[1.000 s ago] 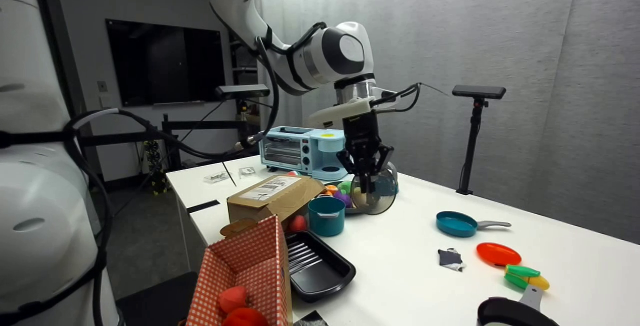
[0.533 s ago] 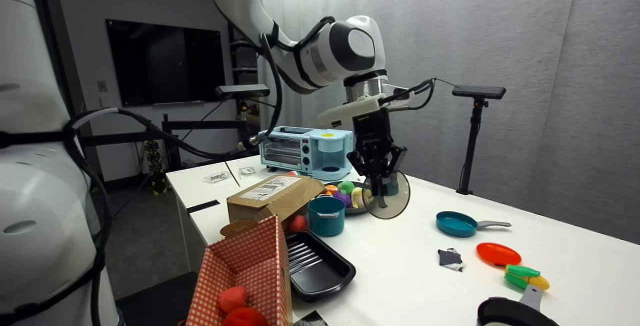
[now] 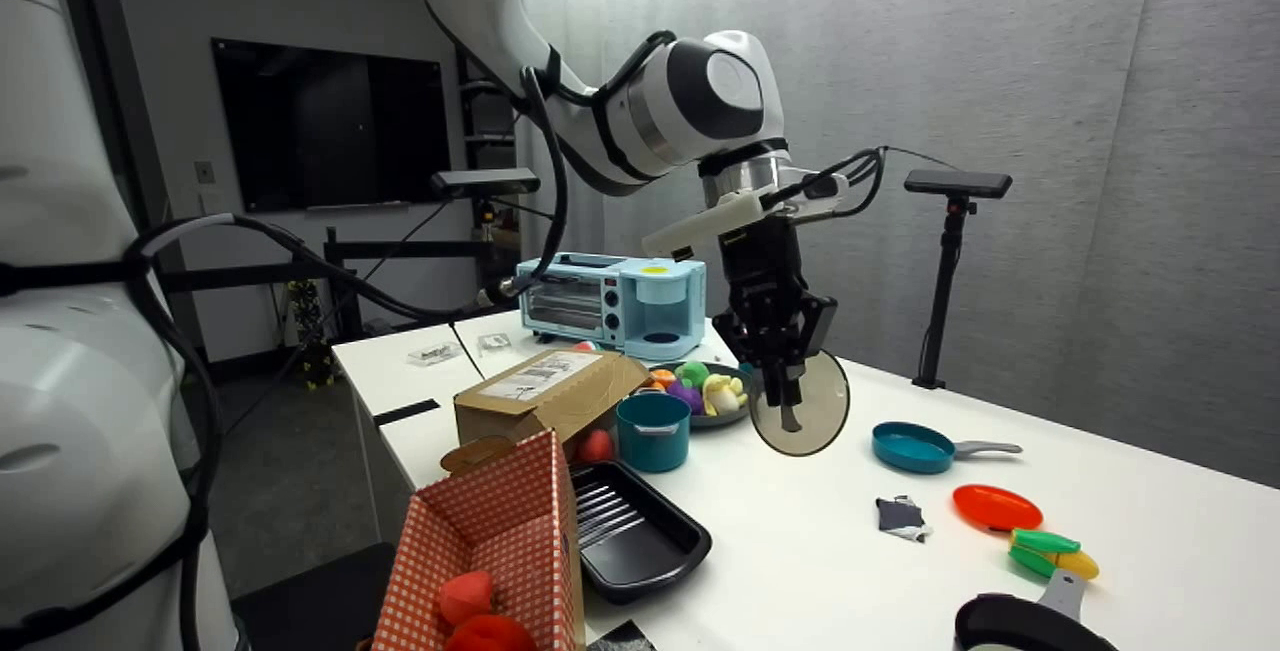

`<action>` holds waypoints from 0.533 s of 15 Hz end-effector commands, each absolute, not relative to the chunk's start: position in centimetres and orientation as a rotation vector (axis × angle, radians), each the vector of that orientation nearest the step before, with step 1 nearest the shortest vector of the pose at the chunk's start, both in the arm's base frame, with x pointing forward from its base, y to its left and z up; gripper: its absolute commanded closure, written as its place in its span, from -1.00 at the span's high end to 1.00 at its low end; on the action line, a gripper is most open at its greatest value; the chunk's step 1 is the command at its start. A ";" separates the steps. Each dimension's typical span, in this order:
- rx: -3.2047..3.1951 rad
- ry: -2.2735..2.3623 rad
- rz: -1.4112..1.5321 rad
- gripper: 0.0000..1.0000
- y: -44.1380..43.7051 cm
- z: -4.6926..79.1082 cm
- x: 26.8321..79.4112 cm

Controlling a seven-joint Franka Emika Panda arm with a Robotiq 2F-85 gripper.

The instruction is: Take the lid from the blue pot and place it on the table

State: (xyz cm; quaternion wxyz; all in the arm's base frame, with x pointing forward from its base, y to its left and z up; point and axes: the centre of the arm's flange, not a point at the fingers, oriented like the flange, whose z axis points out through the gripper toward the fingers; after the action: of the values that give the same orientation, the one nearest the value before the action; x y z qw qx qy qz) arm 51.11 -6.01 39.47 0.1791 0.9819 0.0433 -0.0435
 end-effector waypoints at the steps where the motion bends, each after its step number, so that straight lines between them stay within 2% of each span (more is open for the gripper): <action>1: 2.725 0.066 -0.072 -0.93 -6.5 40.0 49.9; 5: 2.717 0.036 -0.068 -0.93 -6.5 40.0 49.9; 6: 2.703 0.038 -0.069 -0.93 -6.7 39.8 48.3; 7: 2.700 0.037 -0.069 -0.21 -6.6 39.7 48.2; 8: 2.697 0.037 -0.074 -0.19 -6.5 39.5 47.9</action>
State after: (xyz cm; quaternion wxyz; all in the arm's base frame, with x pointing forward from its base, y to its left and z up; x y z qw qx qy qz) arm 50.55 -6.35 39.35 0.2033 0.9782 0.0195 -0.0391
